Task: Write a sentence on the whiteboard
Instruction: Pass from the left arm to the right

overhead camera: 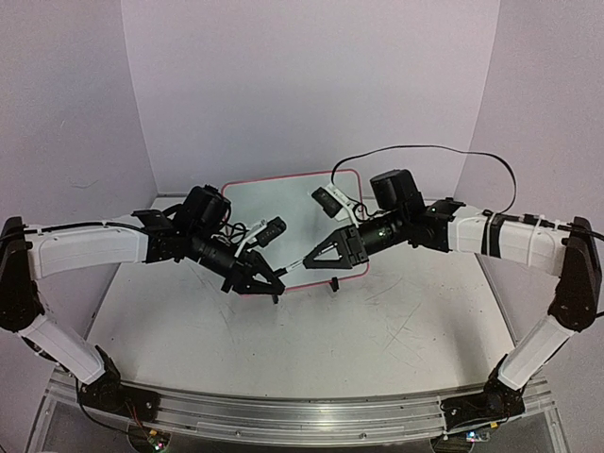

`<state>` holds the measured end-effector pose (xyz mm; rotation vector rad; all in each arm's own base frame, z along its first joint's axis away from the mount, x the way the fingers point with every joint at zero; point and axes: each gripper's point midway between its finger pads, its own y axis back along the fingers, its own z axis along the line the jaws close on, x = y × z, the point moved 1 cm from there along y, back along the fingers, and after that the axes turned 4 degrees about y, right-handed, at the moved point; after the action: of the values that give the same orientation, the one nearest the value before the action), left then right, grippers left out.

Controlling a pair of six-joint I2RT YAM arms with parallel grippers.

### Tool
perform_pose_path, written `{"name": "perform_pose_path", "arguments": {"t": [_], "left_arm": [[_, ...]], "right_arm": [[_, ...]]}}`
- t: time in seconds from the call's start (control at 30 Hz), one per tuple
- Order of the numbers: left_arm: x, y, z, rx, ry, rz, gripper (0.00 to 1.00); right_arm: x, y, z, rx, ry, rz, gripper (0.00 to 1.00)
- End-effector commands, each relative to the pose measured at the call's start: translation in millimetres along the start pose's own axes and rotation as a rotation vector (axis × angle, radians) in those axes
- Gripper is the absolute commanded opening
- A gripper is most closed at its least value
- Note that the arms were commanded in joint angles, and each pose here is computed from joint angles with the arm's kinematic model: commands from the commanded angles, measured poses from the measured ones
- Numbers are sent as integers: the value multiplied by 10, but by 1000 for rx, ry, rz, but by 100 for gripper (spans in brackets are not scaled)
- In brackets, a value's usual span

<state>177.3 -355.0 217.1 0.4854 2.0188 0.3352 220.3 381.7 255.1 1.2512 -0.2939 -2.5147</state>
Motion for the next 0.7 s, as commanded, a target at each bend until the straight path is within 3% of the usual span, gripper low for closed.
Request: {"name": "perform_pose_path", "arguments": {"t": [0.0, 0.4, 0.67], "left_arm": [[-130, 12, -72, 35, -40, -13, 0], [-103, 0, -68, 43, -28, 0, 0], [-111, 4, -69, 38, -33, 4, 0]], "right_arm": [[-169, -21, 157, -58, 77, -15, 44], [-122, -78, 163, -98, 76, 6, 26], [-81, -73, 157, -93, 83, 10, 32]]}}
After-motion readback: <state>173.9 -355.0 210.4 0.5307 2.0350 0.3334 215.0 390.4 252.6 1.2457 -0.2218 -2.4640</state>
